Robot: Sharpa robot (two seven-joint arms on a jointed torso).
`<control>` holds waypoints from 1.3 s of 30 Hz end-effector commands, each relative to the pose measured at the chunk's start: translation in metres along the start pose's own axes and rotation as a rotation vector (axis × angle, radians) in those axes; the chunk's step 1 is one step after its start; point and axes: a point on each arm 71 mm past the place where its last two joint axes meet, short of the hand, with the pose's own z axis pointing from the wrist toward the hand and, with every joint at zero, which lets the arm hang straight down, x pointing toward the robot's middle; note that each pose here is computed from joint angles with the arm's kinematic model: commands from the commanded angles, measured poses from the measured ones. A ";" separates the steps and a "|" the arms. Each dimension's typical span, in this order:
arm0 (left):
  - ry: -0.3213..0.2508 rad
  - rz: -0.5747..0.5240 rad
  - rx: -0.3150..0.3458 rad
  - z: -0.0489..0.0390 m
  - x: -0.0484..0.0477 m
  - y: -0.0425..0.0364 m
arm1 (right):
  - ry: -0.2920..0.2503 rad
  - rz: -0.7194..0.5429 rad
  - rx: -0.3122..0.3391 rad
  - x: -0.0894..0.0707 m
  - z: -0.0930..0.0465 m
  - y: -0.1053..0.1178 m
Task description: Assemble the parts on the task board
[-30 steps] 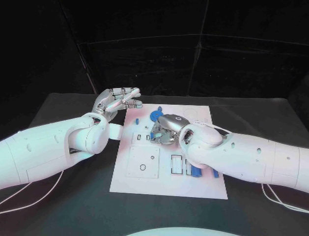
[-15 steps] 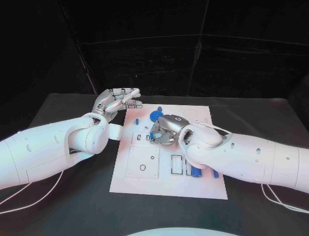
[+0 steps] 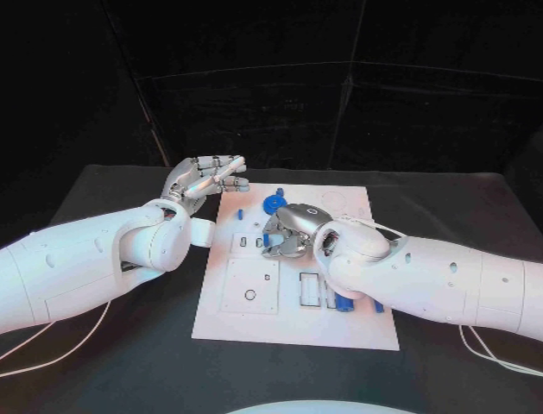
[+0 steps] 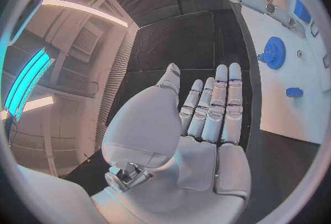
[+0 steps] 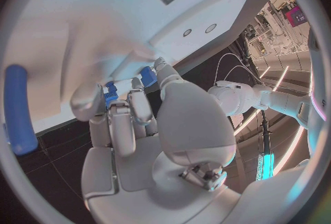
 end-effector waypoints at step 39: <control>0.343 0.594 -0.424 0.0021 0.0005 0.0188 | -0.164 0.550 -0.020 -0.110 -0.081 -0.079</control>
